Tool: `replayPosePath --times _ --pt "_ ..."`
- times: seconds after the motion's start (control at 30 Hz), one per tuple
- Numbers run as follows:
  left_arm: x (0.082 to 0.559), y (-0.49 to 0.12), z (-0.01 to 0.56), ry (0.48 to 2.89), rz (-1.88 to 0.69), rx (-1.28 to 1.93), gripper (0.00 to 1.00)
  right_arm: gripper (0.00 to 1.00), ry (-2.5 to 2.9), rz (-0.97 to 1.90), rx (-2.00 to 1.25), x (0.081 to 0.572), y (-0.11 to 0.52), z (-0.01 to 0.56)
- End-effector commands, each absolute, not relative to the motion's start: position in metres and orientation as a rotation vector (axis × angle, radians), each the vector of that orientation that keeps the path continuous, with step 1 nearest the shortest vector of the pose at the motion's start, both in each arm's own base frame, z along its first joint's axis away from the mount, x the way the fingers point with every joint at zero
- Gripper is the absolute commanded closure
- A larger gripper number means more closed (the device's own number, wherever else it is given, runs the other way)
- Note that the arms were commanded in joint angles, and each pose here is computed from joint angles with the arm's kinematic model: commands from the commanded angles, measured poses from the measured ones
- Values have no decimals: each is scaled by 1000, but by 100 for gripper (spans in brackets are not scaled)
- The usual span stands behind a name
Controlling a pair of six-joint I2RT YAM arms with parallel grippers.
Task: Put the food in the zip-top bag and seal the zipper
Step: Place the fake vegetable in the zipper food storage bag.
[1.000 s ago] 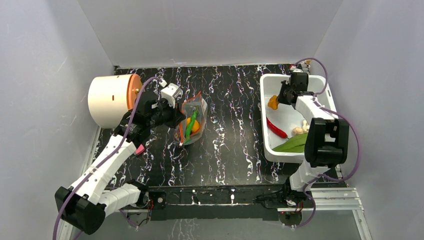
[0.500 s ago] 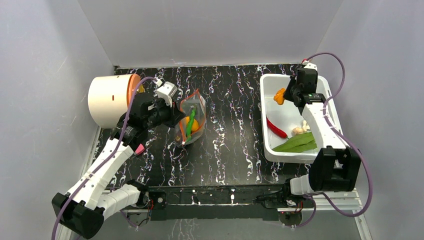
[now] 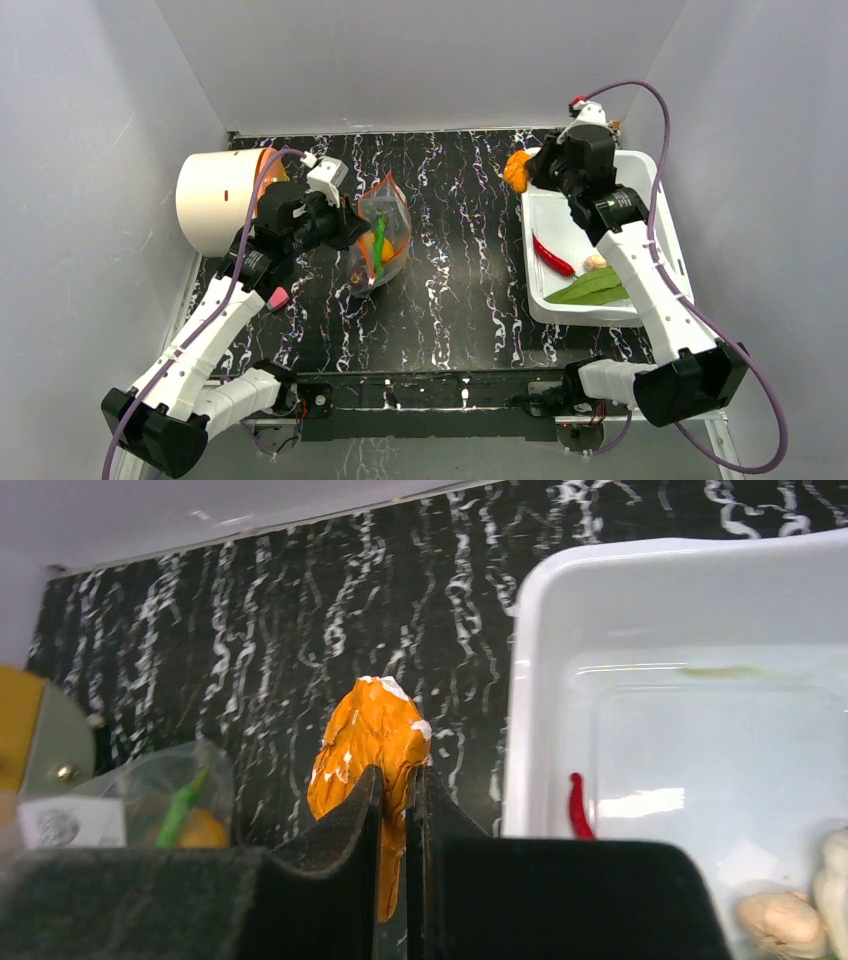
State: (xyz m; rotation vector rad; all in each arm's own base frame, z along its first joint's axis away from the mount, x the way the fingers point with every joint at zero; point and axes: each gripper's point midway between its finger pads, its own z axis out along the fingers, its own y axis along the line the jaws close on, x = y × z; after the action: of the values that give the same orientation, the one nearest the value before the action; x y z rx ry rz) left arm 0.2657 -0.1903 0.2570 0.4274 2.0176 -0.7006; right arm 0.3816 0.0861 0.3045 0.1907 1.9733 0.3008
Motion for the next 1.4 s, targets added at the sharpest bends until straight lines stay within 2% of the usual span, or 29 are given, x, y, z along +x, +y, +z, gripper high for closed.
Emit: replayPosePath --times 0.0,0.73,1.1,1.37 --pt "269 -191 281 1972 -710 386 100 100 1869 428 104 361 130 347" --pt "267 -201 273 1990 -785 387 100 100 1789 1085 -119 266 294 364" --pt "259 -208 281 1976 -847 422 100 100 1861 1130 -102 269 334 346" --pt "251 -213 285 1955 -900 453 100 100 1922 1068 -65 275 337 323"
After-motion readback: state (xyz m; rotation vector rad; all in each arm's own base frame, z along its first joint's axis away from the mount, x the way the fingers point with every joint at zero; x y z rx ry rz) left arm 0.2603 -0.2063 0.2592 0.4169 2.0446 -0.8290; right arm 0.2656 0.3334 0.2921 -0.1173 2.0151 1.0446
